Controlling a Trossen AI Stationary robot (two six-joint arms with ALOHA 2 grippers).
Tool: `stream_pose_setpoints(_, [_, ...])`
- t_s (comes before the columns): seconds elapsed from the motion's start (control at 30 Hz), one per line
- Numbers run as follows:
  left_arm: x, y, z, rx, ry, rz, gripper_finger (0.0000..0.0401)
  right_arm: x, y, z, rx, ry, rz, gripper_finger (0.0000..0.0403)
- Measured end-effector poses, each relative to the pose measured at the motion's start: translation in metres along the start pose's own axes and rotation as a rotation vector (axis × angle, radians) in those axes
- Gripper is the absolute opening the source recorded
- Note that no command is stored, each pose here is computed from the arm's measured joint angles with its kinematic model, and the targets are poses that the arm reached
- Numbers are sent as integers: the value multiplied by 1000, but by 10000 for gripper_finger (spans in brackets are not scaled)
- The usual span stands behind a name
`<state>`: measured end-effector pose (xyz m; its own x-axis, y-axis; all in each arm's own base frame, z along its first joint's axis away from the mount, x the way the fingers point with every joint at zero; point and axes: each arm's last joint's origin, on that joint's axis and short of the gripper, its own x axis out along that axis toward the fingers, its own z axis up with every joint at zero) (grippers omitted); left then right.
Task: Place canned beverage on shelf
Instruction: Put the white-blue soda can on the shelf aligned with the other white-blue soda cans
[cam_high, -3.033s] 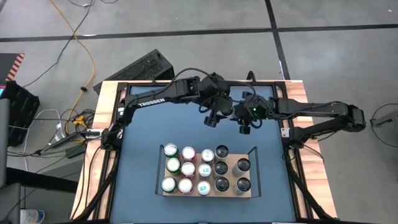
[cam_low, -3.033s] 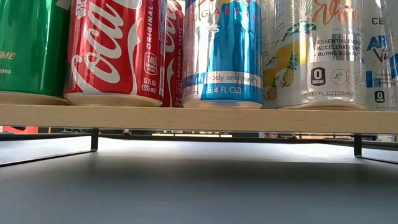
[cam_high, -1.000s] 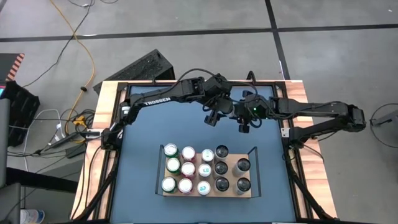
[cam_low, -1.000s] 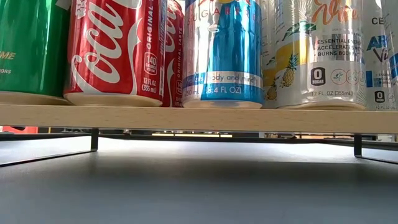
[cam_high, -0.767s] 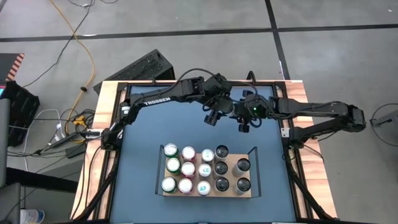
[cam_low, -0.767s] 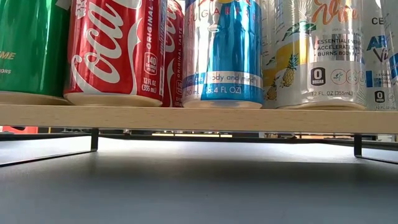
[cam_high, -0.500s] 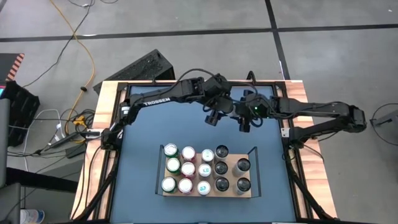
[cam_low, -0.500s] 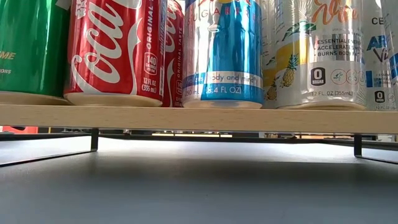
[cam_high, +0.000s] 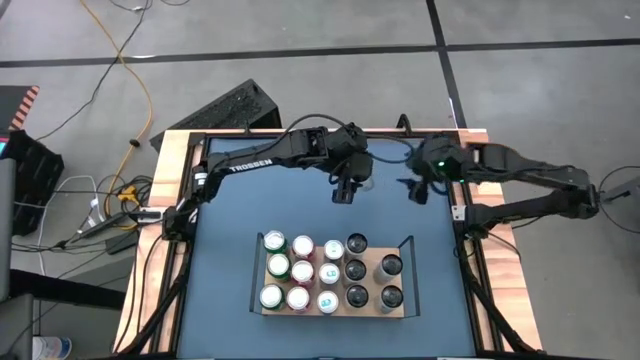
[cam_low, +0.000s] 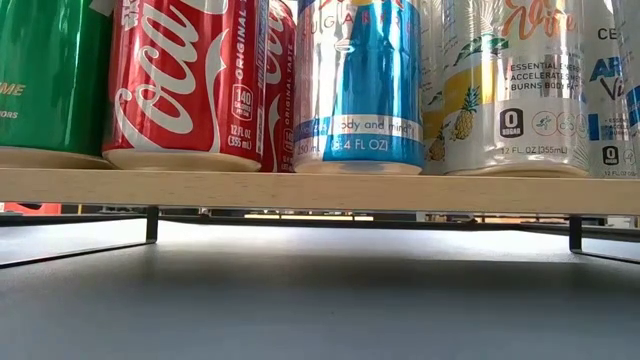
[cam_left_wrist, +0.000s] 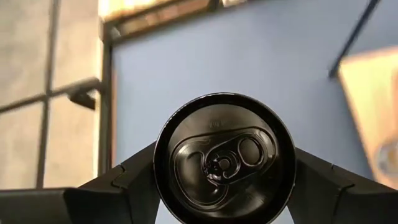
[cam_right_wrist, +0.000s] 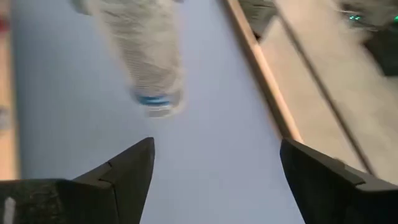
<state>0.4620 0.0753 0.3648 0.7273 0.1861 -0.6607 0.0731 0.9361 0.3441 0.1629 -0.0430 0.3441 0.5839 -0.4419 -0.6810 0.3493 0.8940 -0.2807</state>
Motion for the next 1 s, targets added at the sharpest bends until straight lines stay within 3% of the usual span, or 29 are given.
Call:
stream_pose_setpoints(0.27, [-21,-30,24,-55,-109,-12,251,-25,-19,-11,55,19,-215,328])
stream_pose_setpoints(0.5, [-25,-55,33,-73,-108,-3,251,-23,-28,-20,115,104,-254,328])
stream_pose_setpoints(1.0, [-32,-99,50,-147,-197,-82,252,-19,-27,-19,134,115,-257,328])
